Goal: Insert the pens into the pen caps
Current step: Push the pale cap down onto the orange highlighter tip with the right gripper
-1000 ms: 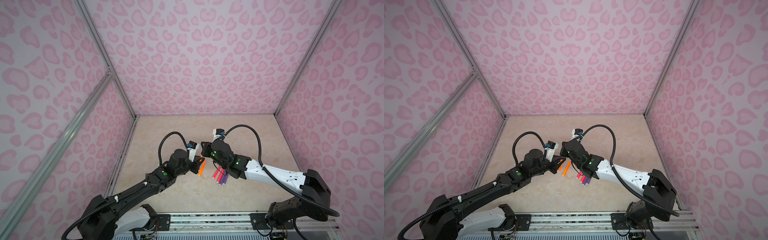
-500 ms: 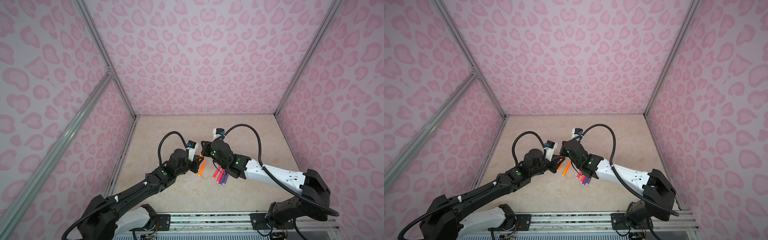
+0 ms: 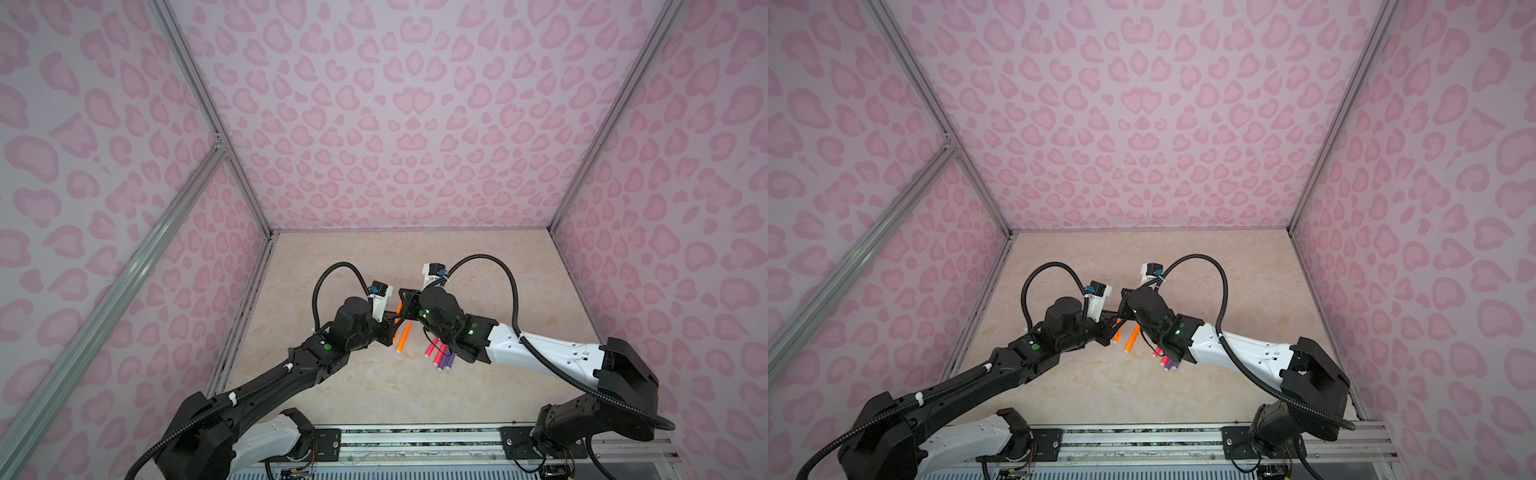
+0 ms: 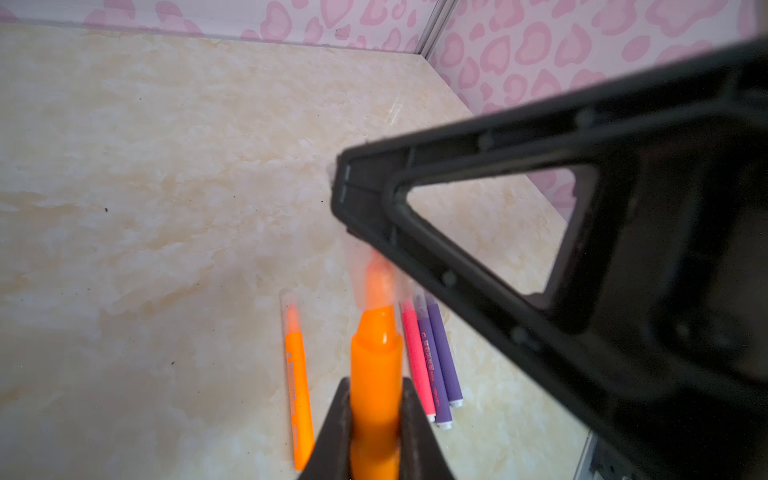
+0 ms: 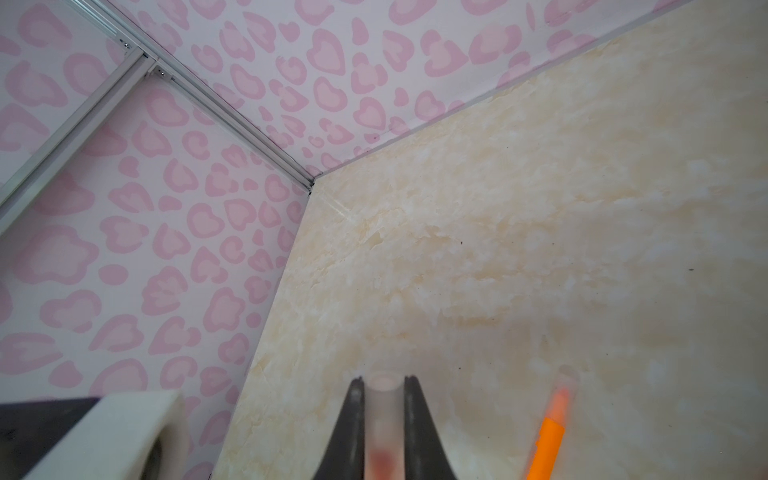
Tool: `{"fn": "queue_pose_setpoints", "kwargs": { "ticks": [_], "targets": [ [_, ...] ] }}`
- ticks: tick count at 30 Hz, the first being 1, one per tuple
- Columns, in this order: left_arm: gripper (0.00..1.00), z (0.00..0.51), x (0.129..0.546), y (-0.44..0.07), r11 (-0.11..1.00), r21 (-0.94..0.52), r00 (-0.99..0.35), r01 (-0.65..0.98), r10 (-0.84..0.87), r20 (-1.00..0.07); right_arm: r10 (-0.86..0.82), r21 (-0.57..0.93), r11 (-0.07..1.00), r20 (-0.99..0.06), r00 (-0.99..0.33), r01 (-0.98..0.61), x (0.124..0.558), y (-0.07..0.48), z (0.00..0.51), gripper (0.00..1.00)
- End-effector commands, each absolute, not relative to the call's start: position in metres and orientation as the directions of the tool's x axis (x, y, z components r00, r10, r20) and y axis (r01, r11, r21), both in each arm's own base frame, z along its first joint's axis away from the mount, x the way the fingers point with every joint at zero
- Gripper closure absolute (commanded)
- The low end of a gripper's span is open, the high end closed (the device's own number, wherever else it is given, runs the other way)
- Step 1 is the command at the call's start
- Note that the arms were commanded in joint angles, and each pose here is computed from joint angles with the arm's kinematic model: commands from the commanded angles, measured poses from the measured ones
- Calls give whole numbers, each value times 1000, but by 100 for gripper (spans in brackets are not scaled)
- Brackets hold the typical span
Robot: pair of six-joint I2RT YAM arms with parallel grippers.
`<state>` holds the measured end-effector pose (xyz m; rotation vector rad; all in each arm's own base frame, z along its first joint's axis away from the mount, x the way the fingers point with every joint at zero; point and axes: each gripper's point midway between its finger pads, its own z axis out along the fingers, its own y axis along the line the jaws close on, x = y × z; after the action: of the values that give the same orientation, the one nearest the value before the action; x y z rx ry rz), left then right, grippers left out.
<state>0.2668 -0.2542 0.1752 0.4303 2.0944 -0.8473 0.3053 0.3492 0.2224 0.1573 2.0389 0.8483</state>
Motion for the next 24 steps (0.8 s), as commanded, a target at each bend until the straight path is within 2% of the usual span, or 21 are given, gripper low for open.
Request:
{"fn": "queue_pose_setpoints", "kwargs": {
  "ticks": [1, 16, 24],
  "targets": [
    [97, 195, 276, -252, 684, -471, -583, 556, -83, -808, 395, 629, 743, -687, -610, -226, 297, 358, 218, 100],
    [97, 213, 264, -253, 556, -555, -586, 619, -144, -798, 380, 664, 679, -683, -624, -314, 281, 362, 215, 100],
    [97, 221, 258, -255, 491, -586, -591, 645, -166, -790, 419, 725, 542, -671, -611, -425, 264, 361, 224, 100]
  ]
}}
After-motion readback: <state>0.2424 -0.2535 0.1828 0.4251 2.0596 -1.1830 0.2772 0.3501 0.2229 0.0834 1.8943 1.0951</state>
